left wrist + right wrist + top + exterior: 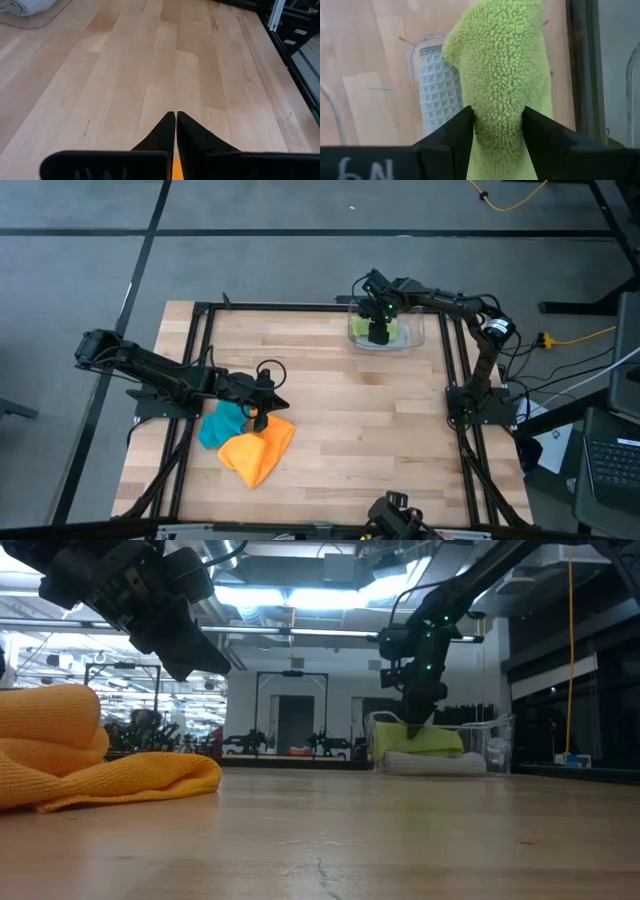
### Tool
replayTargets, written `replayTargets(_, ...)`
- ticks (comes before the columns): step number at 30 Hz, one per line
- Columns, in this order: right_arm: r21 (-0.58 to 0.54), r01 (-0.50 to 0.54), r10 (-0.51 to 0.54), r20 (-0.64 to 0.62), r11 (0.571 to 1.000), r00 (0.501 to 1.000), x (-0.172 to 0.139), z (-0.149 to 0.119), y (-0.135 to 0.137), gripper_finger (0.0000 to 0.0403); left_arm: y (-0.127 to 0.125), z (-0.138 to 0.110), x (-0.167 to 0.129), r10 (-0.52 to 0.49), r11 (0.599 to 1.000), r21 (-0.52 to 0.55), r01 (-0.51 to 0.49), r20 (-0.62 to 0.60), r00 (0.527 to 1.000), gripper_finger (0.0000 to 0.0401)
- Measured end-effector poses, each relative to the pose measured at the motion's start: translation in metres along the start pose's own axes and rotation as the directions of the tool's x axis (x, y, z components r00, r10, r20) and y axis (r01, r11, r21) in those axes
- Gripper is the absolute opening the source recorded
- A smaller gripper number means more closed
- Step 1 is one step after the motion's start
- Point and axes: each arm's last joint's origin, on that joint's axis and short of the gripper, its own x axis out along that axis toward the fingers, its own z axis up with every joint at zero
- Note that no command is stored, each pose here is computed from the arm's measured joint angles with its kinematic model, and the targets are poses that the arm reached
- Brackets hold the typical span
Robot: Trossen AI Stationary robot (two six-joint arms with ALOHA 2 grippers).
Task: Fold microfiber towels
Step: Put the folded green microfiber into the transparent bin
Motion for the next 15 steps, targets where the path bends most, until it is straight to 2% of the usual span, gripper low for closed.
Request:
replayTargets(5,0.000,0.043,-0.043,-0.027,0.999,0.999,0.0013,0.0008,0.0007,0.0146,0.0000,0.0000,0.0000,0.000,1.000,0.000,0.000,0.000,1.000,0.0009)
replayTargets(8,-0.004,0.094,-0.094,-0.060,0.996,0.994,0.0013,0.0004,0.0002,0.0106,0.0000,0.0000,0.0000,0.000,1.000,0.000,0.000,0.000,1.000,0.0009)
replayTargets(12,-0.006,0.101,-0.101,-0.064,0.995,0.993,0.0013,0.0003,0.0000,0.0033,0.0000,0.0000,0.0000,0.000,1.000,0.000,0.000,0.000,1.000,0.0009)
replayTargets(15,-0.007,0.102,-0.102,-0.064,0.995,0.993,0.0012,0.0002,0.0000,0.0014,0.0000,0.0000,0.0000,0.000,1.000,0.000,0.000,0.000,1.000,0.0009)
